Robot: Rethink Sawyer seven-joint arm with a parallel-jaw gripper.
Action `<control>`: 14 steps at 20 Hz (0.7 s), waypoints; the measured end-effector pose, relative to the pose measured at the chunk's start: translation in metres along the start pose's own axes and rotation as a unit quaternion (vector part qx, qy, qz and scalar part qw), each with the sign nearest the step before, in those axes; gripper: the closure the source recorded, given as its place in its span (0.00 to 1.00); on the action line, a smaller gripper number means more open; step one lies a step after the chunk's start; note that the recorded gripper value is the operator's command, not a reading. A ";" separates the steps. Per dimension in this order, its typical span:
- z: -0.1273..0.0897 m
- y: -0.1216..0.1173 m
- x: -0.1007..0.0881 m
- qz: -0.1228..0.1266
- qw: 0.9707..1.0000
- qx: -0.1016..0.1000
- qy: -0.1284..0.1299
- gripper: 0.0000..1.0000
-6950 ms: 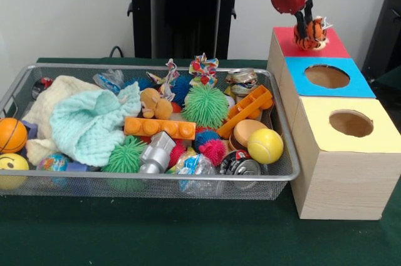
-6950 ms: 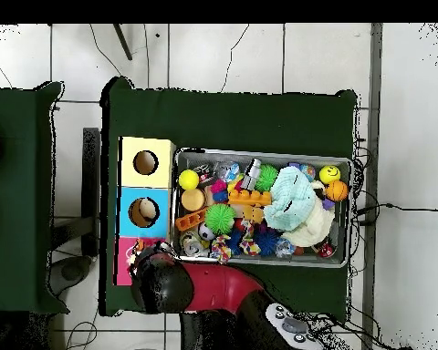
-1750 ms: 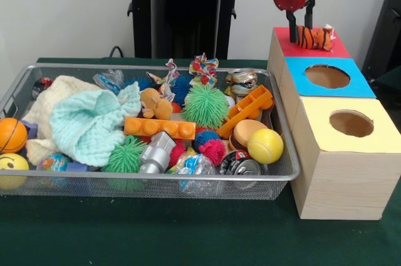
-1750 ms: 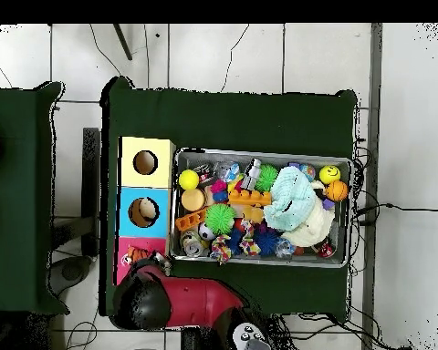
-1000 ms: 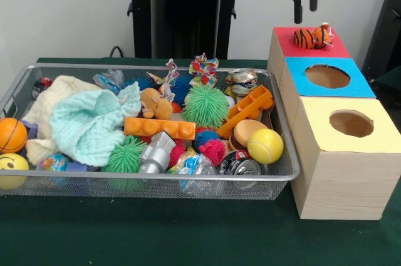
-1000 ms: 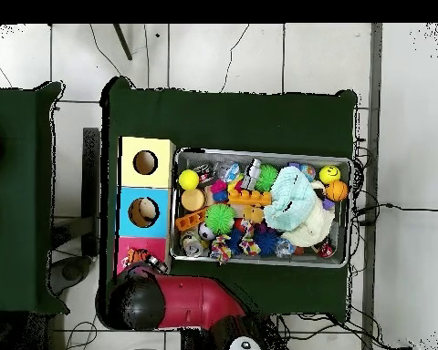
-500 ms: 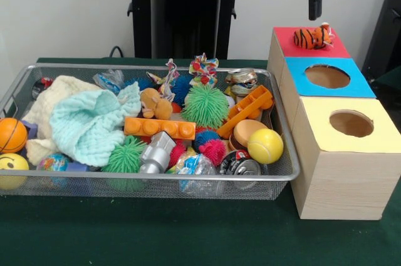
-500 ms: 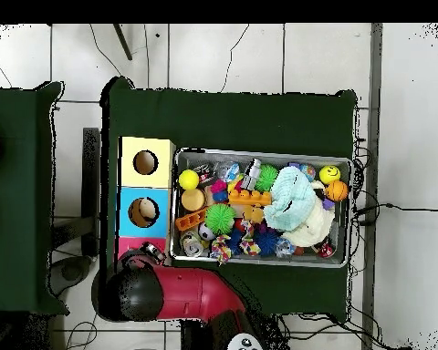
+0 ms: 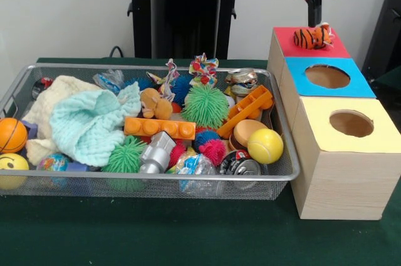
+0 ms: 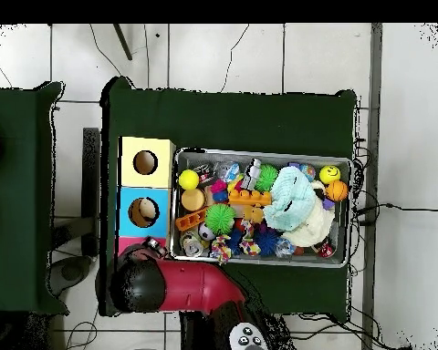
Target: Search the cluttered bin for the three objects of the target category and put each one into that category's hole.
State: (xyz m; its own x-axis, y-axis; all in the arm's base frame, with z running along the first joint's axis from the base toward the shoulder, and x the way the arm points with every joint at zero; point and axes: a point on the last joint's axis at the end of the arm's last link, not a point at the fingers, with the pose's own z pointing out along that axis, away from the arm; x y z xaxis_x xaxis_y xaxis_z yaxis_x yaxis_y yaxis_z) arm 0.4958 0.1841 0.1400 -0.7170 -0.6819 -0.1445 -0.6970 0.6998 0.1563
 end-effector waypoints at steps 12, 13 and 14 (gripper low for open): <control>0.019 -0.005 0.023 0.009 1.000 -0.004 0.024 1.00; 0.021 -0.005 0.025 0.011 1.000 -0.005 0.027 1.00; 0.022 -0.005 0.027 0.012 1.000 -0.005 0.028 1.00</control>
State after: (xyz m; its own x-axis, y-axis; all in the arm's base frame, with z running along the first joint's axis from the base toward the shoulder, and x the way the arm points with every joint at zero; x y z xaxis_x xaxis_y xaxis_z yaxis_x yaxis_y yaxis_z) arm 0.4801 0.1673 0.1135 -0.7314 -0.6766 -0.0853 -0.6798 0.7136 0.1694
